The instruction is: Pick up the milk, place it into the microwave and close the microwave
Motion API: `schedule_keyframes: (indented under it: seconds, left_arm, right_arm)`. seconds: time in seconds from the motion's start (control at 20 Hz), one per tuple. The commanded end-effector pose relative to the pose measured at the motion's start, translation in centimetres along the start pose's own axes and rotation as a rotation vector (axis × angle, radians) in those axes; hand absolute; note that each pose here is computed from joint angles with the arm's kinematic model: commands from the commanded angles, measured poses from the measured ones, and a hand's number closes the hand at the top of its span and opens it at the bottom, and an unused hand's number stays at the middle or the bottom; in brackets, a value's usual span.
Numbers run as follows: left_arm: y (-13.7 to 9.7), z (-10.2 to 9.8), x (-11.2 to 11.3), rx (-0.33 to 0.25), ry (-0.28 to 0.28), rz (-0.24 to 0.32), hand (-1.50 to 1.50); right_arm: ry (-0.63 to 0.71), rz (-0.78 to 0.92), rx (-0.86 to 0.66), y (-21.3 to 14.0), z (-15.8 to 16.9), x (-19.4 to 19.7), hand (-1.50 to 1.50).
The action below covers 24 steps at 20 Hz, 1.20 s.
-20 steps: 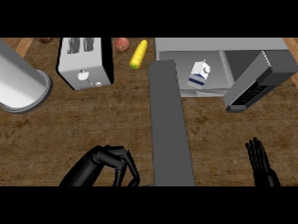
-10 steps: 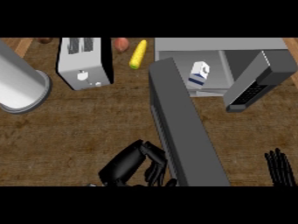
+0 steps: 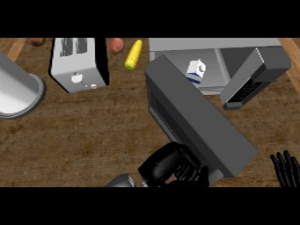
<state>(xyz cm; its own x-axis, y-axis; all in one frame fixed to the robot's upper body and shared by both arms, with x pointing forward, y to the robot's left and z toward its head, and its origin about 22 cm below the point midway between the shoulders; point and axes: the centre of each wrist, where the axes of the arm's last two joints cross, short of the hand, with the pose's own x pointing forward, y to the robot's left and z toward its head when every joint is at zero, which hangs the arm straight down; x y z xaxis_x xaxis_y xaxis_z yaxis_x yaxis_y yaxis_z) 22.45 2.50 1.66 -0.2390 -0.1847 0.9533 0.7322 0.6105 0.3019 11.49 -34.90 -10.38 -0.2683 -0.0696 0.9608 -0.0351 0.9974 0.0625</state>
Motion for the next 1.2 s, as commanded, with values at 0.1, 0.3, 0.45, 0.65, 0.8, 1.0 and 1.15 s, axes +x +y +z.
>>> schedule_keyframes:
  seconds: [0.1, 0.3, 0.45, 0.65, 0.8, 1.0, 1.15]
  left_arm:
    - [-2.2, -1.2, -2.0, -0.004, 0.144, -0.003, 1.50]
    - [-1.2, -2.5, -1.9, 0.094, 0.126, 0.031, 1.50]
    - [-0.1, -3.5, -1.1, 0.183, 0.086, 0.057, 1.50]
    - [1.4, -4.5, -0.3, 0.251, 0.001, 0.127, -1.50]
    - [2.7, -5.3, -0.4, 0.372, -0.011, 0.112, 1.50]
    - [4.6, -6.3, -0.1, 0.469, -0.009, 0.133, 1.50]
    - [5.8, -7.2, 0.3, 0.514, -0.021, 0.143, 1.50]
  right_arm:
    - [-0.148, -0.109, 0.133, 1.4, -2.3, 2.6, -1.50]
    - [-0.153, -0.143, 0.174, 1.3, -2.8, 3.9, -1.50]
    - [-0.180, -0.160, 0.207, 2.7, -4.2, 4.9, -1.50]
    - [-0.190, -0.140, 0.248, 2.4, -5.4, 6.3, -1.50]
    - [-0.179, -0.154, 0.235, 2.7, -4.9, 6.6, -1.50]
    - [-0.186, -0.176, 0.300, 2.5, -5.2, 7.8, -1.50]
    - [-0.170, -0.192, 0.335, 2.9, -5.4, 8.2, -1.50]
